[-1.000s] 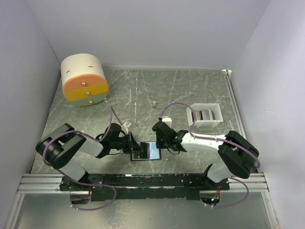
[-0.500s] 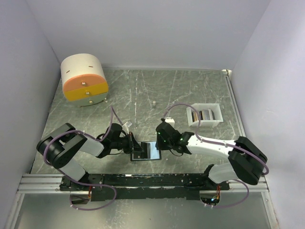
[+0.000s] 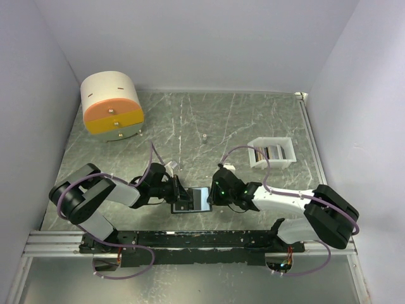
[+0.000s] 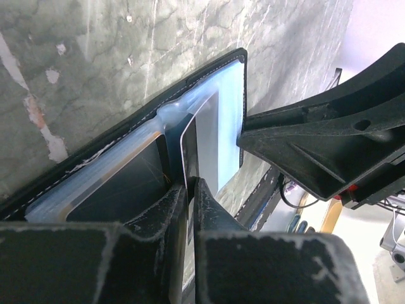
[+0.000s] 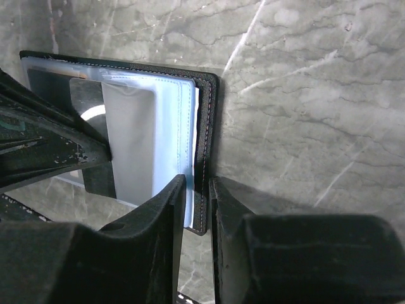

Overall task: Put the credit cards into the card holder
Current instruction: Insert the credit card into the card holder.

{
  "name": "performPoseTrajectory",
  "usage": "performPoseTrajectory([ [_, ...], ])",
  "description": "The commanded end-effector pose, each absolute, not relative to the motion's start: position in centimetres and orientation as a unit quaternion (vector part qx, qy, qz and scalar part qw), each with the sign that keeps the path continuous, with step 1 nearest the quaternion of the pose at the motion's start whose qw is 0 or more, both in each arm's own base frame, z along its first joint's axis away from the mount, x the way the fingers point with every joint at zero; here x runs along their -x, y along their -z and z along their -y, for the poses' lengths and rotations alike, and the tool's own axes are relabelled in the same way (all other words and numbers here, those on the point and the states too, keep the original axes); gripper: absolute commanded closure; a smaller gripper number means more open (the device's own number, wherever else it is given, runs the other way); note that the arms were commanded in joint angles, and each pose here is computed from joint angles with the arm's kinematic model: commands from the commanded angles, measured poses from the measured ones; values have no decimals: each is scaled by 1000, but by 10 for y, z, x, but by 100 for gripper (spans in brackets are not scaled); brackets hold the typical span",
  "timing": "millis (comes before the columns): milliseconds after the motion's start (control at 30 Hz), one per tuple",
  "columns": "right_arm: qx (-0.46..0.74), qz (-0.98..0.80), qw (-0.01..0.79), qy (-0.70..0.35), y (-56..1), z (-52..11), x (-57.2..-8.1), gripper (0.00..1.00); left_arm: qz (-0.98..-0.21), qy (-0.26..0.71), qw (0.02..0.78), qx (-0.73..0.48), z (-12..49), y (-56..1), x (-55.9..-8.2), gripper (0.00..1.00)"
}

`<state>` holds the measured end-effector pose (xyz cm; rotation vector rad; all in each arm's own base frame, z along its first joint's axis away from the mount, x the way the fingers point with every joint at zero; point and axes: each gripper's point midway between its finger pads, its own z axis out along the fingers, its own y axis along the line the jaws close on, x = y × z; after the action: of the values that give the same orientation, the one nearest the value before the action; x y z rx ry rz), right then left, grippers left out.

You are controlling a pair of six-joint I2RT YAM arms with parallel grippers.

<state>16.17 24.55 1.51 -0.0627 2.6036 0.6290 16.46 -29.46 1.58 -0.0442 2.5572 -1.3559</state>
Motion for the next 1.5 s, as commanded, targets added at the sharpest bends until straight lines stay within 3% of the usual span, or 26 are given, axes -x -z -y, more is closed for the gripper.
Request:
performPoseTrajectory([
  [0,15,-945,204,-253,-6,-252,-151,80,-901,417,117,25,281,9,-157,83],
  [300,4,-943,217,-251,-8,-247,-152,83,-914,379,144,28,270,1,-166,60],
  [500,11,-948,212,-237,-2,-243,-151,83,-922,354,152,34,264,-3,-171,53],
  [1033,14,-937,228,-263,-23,-258,-161,84,-941,284,183,33,253,-20,-193,51],
  [1467,21,-923,241,-300,-38,-278,-169,84,-954,244,167,40,242,-12,-191,44],
])
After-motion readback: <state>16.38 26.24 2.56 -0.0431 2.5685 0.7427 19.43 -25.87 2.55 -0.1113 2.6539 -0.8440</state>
